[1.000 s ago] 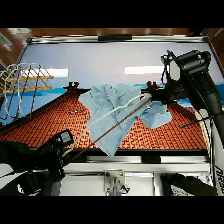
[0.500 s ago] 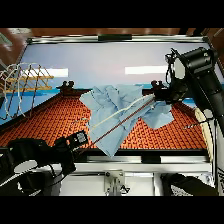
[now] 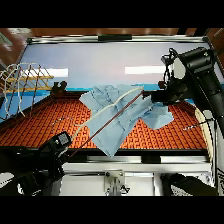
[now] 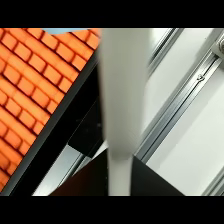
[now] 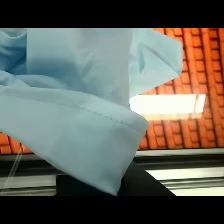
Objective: Fold the shirts.
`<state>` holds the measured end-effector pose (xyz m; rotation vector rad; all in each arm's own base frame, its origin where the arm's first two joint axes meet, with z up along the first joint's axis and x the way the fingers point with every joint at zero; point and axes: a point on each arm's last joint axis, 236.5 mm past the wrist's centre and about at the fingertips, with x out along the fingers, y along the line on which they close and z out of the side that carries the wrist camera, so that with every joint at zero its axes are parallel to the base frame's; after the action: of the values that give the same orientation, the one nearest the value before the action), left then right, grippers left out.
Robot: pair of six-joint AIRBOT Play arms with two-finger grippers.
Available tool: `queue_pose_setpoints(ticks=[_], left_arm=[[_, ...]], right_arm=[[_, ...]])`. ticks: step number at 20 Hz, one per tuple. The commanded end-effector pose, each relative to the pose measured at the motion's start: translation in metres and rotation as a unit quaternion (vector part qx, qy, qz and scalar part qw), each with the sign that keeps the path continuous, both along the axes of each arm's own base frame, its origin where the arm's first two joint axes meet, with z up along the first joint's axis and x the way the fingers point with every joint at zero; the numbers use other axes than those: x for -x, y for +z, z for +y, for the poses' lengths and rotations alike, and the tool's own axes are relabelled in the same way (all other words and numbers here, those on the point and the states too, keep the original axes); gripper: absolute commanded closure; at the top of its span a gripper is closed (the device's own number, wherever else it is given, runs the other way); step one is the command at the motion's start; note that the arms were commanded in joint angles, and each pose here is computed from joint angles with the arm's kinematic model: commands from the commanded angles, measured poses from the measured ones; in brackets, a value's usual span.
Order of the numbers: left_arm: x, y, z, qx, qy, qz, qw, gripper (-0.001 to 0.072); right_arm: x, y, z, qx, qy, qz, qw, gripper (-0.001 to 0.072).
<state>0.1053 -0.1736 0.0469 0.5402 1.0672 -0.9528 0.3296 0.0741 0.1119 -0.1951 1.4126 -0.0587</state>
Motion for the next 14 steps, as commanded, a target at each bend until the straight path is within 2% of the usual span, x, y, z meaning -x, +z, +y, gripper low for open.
queue_pose_setpoints(ticks=[1,6,12,14], left_arm=[[0.009,-0.004,-0.005,0.015,-0.009,0.015,1.000,0.0664],[0.014,-0.054,-0.023,0.045,0.009,0.047,0.998,0.0664],[0.003,-0.079,-0.044,0.020,-0.068,0.037,0.997,0.0664],[-0.008,-0.083,-0.053,0.026,-0.069,0.023,0.997,0.0664]], right_arm=[[-0.001,0.001,0.000,-0.001,-0.006,-0.003,1.000,0.0634],[-0.008,0.001,0.005,-0.015,-0.011,-0.019,1.000,0.0634],[-0.007,0.000,0.008,-0.021,-0.015,-0.018,0.999,0.0634],[-0.007,0.000,0.008,-0.021,-0.016,-0.018,0.999,0.0634]])
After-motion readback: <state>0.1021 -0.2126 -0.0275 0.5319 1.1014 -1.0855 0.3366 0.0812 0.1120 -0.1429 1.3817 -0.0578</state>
